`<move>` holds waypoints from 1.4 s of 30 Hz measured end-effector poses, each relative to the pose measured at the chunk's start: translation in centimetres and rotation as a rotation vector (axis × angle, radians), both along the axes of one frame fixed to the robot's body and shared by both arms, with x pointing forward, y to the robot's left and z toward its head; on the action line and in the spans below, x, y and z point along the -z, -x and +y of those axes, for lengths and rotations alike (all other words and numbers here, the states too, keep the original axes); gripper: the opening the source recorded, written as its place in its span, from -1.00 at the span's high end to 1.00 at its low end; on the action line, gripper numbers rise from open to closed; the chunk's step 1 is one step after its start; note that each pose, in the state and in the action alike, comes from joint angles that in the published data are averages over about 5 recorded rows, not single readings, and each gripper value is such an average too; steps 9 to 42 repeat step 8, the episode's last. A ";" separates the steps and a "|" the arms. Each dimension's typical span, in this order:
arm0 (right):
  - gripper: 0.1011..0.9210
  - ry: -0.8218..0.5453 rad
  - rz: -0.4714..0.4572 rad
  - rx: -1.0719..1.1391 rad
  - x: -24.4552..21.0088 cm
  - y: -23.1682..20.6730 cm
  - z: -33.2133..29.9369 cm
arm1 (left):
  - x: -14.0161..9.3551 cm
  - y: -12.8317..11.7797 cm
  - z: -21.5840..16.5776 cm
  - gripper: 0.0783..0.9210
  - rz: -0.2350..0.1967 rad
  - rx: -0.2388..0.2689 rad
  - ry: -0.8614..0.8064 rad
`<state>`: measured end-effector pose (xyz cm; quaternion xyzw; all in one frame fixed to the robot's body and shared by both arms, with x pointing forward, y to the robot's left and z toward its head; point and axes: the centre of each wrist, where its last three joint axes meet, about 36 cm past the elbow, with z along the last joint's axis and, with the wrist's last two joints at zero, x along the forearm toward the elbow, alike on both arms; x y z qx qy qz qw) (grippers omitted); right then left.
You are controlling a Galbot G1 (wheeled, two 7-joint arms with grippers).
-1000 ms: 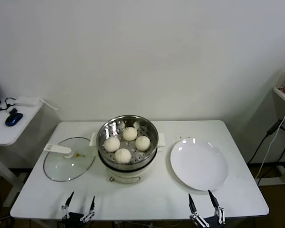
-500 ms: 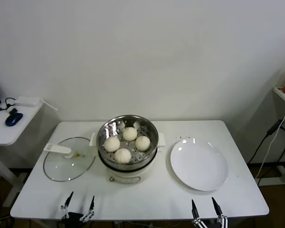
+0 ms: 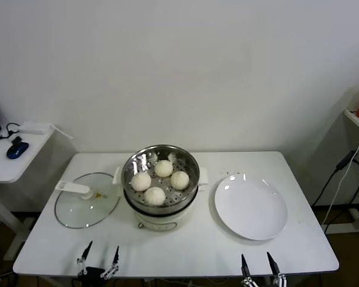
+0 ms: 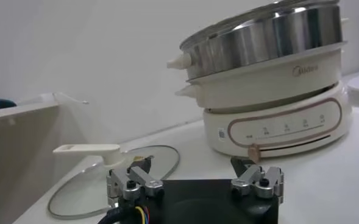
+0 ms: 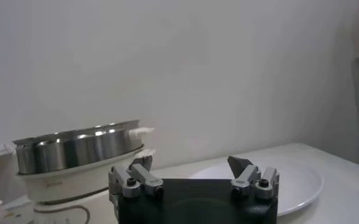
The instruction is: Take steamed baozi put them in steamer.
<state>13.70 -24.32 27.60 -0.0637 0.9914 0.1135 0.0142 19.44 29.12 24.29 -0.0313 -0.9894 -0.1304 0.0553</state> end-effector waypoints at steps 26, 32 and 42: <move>-0.76 -0.002 0.005 0.004 0.0 0.2 0.0 | -0.1 0.0 0.0 -0.77 0.000 -0.002 0.007; -0.76 -0.002 0.005 0.004 0.0 0.2 0.0 | -0.1 0.0 0.0 -0.77 0.000 -0.002 0.007; -0.76 -0.002 0.005 0.004 0.0 0.2 0.0 | -0.1 0.0 0.0 -0.77 0.000 -0.002 0.007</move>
